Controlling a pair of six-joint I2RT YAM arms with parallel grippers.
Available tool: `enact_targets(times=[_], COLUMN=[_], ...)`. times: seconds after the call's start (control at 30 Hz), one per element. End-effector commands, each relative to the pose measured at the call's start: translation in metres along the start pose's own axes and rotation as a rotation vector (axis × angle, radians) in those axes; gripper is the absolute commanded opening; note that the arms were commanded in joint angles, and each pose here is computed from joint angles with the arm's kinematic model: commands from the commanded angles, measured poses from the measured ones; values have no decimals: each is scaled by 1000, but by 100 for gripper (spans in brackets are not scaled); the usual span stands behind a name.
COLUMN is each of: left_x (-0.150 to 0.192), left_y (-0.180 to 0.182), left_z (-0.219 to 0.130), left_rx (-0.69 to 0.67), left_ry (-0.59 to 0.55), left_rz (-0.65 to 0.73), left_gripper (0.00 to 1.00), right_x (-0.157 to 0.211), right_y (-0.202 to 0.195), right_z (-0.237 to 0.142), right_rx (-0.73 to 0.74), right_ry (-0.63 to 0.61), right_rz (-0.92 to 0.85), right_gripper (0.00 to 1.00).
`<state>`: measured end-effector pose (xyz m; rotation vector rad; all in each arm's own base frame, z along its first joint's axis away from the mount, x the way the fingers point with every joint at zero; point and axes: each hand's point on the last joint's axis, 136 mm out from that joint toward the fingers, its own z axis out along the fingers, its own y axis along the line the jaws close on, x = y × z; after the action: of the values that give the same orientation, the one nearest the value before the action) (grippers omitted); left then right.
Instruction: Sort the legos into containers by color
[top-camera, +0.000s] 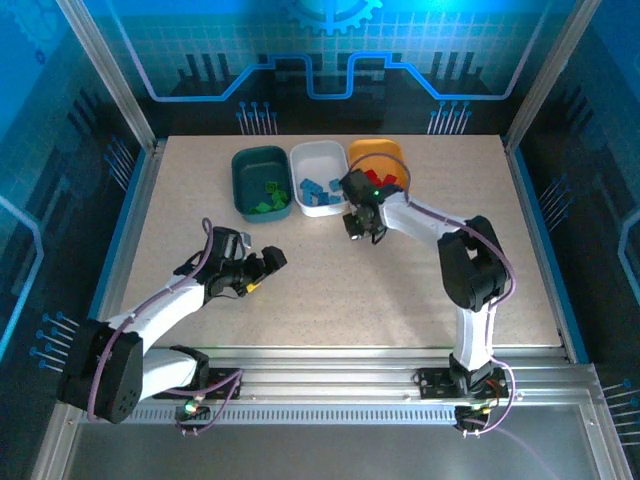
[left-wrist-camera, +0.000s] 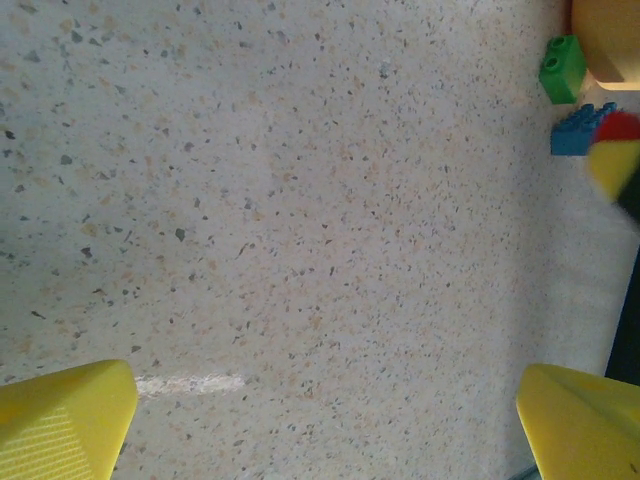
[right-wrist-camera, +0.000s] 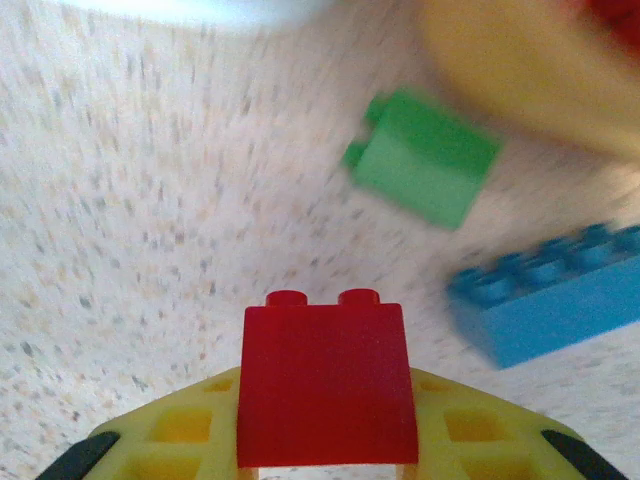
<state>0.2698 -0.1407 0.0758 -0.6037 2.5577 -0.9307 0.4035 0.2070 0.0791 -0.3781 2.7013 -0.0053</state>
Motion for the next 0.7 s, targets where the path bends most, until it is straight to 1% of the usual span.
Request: enact_targets(times=[0.0, 0.13, 0.17, 0.2, 0.23, 0.27, 0.3, 0.33, 0.43, 0.5, 0.57, 0.67], left_x=[2, 1, 1, 0, 0, -1, -1, -2, -3, -3, -3, -2], left_y=[-3, -8, -9, -10, -10, -10, -11, -12, -12, -12, -10, -9], left_z=[-6, -8, -9, -10, -12, -13, -14, -15, -18, -18, -16, -14], left_rx=[9, 22, 23, 21, 20, 19, 19, 19, 18, 21, 24, 34], left_ry=[16, 20, 21, 18, 16, 13, 12, 10, 2, -2, -2, 5], left_rz=[21, 20, 20, 23, 27, 31, 34, 36, 40, 38, 30, 19], left_gripper=[99, 99, 99, 99, 99, 99, 99, 99, 99, 99, 99, 99], right_x=[-46, -75, -85, -91, -96, -99, -102, -101, -82, -55, -31, -7], right_y=[-49, -76, -80, -85, -88, -90, -91, -90, -86, -82, -77, -74], right_z=[-12, 10, 11, 12, 10, 9, 4, 0, -12, -16, -17, -15], right_rx=[55, 56, 52, 55, 52, 47, 45, 48, 92, 136, 169, 186], right_ry=[-75, -56, -68, -76, -86, -91, -100, -103, -101, -81, -87, -82], right_rz=[149, 216, 230, 247, 260, 275, 283, 283, 315, 385, 444, 529], right_gripper=[33, 36, 39, 47, 52, 60, 66, 70, 73, 73, 75, 76])
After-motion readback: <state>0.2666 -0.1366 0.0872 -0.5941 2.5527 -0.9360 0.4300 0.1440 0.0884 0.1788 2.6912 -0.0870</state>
